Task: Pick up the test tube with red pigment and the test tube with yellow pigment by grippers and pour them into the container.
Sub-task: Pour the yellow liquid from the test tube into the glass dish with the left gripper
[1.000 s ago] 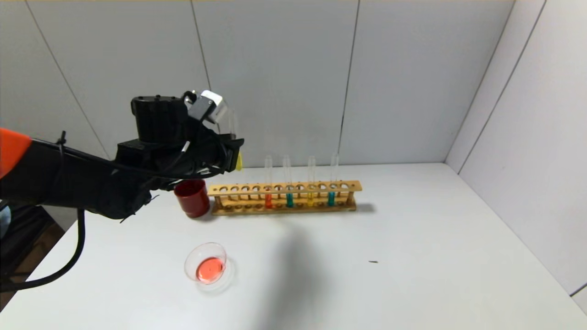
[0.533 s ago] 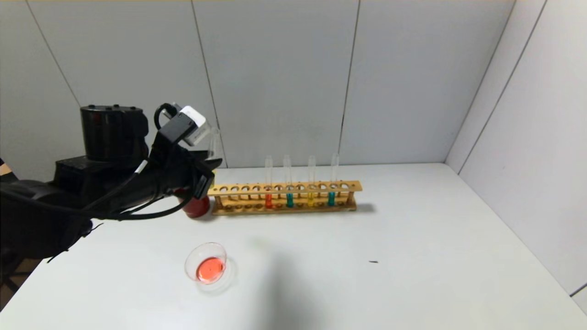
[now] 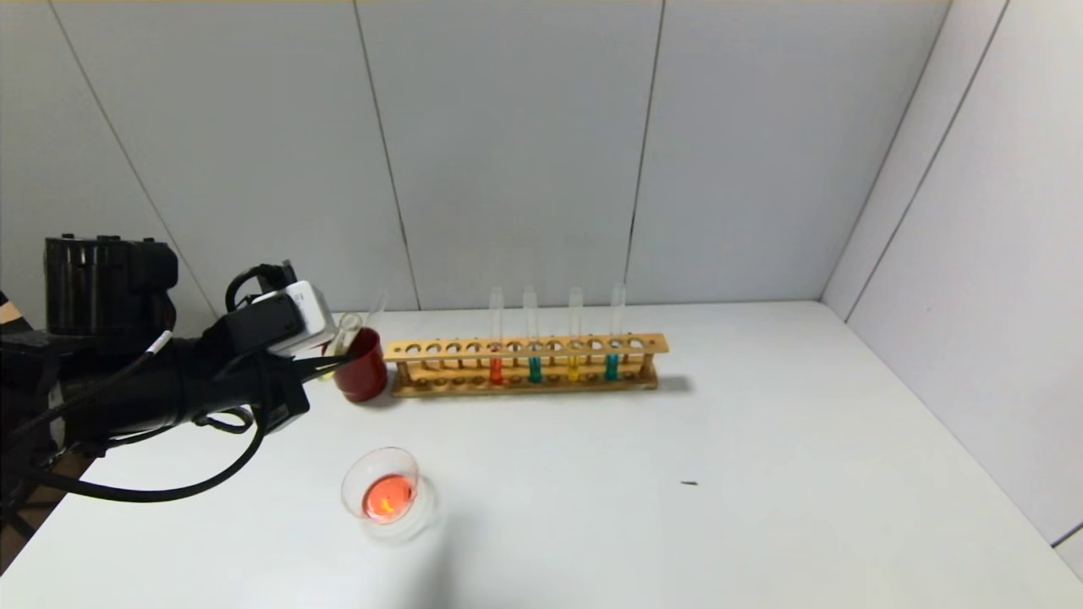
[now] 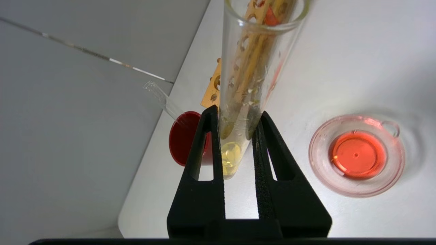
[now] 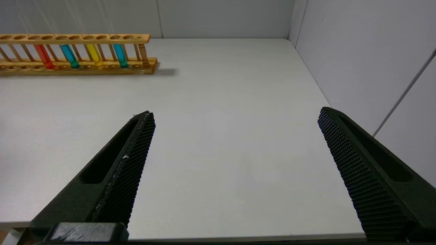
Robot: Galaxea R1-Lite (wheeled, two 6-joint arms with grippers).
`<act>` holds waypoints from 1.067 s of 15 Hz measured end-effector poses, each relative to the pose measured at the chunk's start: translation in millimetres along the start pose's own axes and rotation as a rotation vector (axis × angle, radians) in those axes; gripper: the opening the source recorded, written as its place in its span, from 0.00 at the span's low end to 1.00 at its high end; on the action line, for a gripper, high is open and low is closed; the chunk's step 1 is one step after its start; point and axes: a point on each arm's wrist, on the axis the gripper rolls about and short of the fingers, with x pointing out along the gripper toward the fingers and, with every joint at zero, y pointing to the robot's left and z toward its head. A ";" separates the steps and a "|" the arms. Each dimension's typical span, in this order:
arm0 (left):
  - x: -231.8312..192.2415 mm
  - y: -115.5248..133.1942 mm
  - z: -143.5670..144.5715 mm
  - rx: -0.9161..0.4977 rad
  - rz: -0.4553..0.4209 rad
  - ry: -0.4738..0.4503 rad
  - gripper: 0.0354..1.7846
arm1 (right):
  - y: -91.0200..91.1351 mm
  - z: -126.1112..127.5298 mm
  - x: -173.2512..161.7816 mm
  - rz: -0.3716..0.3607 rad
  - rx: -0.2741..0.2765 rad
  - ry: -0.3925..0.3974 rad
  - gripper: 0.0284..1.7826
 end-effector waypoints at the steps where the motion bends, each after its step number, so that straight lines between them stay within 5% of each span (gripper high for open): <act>1: 1.3 2.2 -8.5 0.041 -0.015 -0.003 0.15 | 0.0 0.0 0.0 0.000 0.000 0.000 0.98; 16: 26.4 -4.1 -65.4 0.667 -0.155 0.012 0.15 | 0.0 0.0 0.0 0.000 0.000 0.000 0.98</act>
